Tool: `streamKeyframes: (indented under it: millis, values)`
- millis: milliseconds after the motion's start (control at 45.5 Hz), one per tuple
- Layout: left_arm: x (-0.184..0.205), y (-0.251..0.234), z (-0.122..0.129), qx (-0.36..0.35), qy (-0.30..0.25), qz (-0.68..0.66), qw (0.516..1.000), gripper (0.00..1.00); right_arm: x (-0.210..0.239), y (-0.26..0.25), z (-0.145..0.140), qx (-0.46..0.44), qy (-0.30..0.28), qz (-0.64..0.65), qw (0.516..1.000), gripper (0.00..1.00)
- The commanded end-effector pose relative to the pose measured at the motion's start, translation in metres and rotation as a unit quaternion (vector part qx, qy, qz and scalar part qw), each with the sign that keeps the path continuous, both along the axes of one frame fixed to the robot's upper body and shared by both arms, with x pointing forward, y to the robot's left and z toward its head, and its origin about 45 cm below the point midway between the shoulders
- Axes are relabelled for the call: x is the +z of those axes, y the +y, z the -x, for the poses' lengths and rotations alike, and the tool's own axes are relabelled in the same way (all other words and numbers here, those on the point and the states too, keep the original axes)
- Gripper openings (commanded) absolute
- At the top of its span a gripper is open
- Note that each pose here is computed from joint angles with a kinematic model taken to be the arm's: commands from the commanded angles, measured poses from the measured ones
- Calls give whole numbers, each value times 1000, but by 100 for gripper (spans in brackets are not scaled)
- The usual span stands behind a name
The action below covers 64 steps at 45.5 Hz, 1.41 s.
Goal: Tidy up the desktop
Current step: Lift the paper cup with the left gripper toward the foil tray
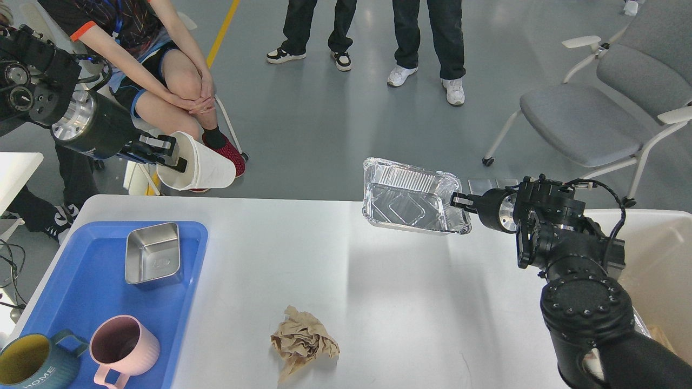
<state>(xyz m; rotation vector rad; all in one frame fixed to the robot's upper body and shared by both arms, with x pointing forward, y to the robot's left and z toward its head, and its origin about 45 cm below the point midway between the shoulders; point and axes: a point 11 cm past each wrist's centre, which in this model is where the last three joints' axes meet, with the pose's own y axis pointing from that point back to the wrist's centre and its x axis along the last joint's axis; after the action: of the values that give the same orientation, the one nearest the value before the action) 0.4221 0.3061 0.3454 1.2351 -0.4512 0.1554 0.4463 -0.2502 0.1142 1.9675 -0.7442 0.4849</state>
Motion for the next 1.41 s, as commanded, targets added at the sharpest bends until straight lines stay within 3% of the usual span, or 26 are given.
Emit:
streamKeyframes:
  millis: [0,263,505,922,1383]
  values:
    - [1,-3,-1,-3,-1,1,1000,4,0,0,0,0,0,0,1000,0]
    - [3,-7,-4,-6,-9,2,1000,4,0,0,0,0,-1,0,1000,0]
    - [3,-42,-9,-41,-12,11,999,4,0,0,0,0,-1,0,1000,0]
    - [11,-140,-33,-111,-51,29,992,4,0,0,0,0,-1,1,1000,0]
    - [2,-231,-51,-116,-65,81,988,4,1,1,0,1,-1,0,1000,0]
